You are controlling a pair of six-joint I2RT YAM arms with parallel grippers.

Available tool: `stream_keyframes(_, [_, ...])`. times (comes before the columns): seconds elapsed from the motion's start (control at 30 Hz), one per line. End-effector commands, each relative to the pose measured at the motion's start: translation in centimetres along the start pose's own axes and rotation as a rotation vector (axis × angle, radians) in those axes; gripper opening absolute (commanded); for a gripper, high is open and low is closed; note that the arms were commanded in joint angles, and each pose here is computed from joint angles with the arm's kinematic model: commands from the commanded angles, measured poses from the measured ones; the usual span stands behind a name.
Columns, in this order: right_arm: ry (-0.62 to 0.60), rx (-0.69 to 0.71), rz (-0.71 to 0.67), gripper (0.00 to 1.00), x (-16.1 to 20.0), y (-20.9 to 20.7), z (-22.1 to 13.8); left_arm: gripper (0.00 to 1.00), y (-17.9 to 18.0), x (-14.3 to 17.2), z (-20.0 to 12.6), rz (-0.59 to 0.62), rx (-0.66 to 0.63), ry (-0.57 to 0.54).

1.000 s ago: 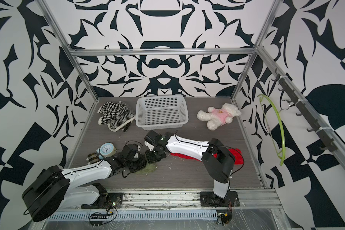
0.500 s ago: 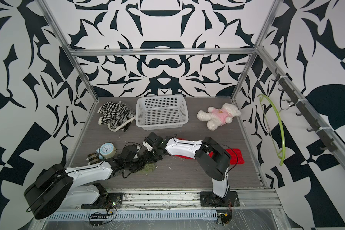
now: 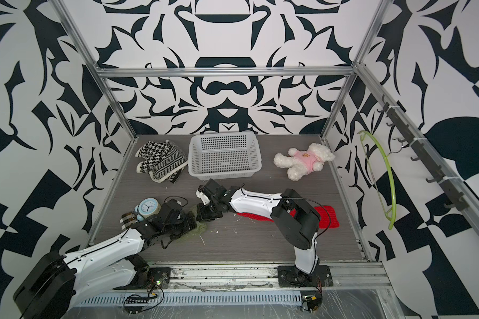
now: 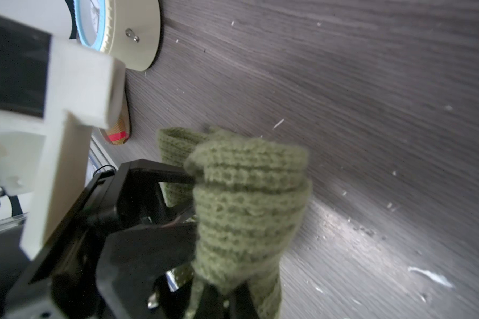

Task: Roll up the scarf and place it into the basket
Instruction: Roll the scarf at the center of the board.

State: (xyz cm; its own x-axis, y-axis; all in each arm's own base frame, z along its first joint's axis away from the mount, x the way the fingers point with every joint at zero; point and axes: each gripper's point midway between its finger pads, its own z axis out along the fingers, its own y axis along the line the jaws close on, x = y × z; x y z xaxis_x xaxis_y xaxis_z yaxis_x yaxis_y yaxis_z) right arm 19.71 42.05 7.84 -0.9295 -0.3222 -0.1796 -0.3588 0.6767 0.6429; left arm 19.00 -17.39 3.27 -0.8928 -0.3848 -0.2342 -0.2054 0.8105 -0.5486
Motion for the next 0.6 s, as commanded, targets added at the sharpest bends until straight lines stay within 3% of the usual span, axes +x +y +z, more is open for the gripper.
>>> stream_keyframes(0.0, [0.096,0.05,-0.016,0.0,3.2,-1.3,3.4,0.69,3.4,2.8,0.1,-0.018,-0.1,0.106])
stream_keyframes(0.1, [0.096,0.065,-0.024,0.0,3.2,-1.4,3.2,0.61,3.4,2.2,-0.9,-0.008,-0.107,0.077])
stream_keyframes(0.13, [0.095,0.07,-0.028,0.0,3.2,-1.4,3.1,0.56,3.4,1.9,-1.3,-0.002,-0.11,0.065])
stream_keyframes(0.2, [0.093,0.079,-0.036,0.0,3.2,-1.5,2.8,0.35,3.4,1.4,-1.9,0.004,-0.11,0.043])
stream_keyframes(0.27, [0.091,0.087,-0.041,0.0,3.2,-1.5,2.5,0.26,3.2,1.2,-2.0,-0.01,-0.087,0.039])
stream_keyframes(0.57, [0.067,0.092,-0.062,0.0,3.1,-1.0,1.0,0.2,1.0,2.0,1.1,-0.033,-0.004,0.149])
